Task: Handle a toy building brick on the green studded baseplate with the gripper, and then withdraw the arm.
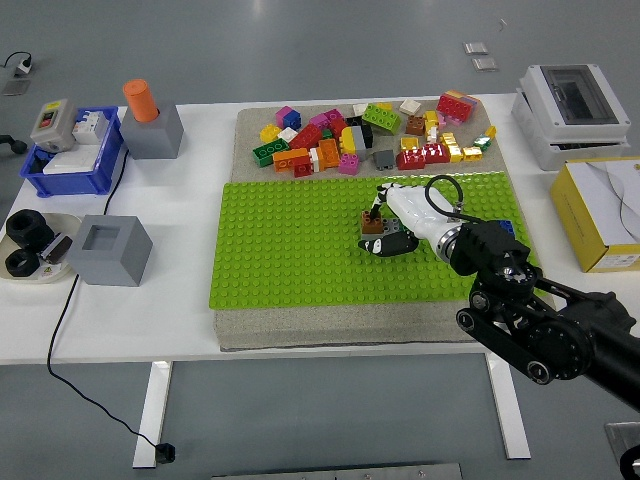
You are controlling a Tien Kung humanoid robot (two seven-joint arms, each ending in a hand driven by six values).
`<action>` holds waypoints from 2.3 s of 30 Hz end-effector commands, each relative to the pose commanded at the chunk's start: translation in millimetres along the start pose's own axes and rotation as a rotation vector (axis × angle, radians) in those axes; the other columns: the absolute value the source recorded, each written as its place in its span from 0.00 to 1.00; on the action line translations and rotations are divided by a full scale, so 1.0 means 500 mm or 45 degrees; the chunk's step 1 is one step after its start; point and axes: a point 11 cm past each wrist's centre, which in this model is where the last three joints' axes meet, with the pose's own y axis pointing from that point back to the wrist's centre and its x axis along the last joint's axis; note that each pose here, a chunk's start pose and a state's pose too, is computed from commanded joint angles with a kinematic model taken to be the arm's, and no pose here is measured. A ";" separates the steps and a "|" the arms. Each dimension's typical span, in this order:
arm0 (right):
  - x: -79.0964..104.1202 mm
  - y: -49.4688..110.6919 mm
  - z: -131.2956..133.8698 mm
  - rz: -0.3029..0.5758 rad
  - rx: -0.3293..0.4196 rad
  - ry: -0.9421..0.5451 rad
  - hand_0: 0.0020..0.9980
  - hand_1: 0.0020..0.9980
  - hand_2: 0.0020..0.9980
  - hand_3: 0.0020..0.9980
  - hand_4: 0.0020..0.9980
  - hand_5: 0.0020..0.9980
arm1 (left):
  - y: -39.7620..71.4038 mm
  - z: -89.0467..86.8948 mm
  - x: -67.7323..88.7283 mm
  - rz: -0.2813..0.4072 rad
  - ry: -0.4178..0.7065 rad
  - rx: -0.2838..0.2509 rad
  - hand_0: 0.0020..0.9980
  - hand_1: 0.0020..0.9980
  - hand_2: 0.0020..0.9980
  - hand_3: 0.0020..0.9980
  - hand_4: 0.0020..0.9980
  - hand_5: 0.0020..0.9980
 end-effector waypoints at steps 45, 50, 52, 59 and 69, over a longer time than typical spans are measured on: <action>0.093 0.034 -0.006 0.217 0.056 -0.146 0.82 0.82 0.85 0.62 0.79 0.49 | 0.000 0.007 0.014 0.013 -0.013 -0.012 0.66 0.64 0.61 0.63 0.69 0.24; 0.118 0.048 0.017 0.299 0.040 -0.229 0.82 0.82 0.85 0.62 0.79 0.49 | 0.001 0.018 0.021 0.019 -0.023 -0.028 0.66 0.64 0.61 0.63 0.69 0.24; 0.130 0.058 0.029 0.347 0.039 -0.272 0.79 0.80 0.84 0.62 0.79 0.49 | 0.001 0.023 0.023 0.021 -0.030 -0.040 0.66 0.64 0.61 0.62 0.69 0.24; 0.175 0.131 0.108 0.589 0.029 -0.477 0.72 0.76 0.82 0.63 0.78 0.49 | 0.003 0.039 0.013 0.011 -0.067 -0.064 0.66 0.64 0.61 0.62 0.69 0.24; 0.238 0.262 0.219 1.052 0.033 -0.781 0.51 0.61 0.72 0.64 0.72 0.42 | 0.003 0.034 -0.002 0.001 -0.080 -0.042 0.66 0.64 0.61 0.63 0.69 0.24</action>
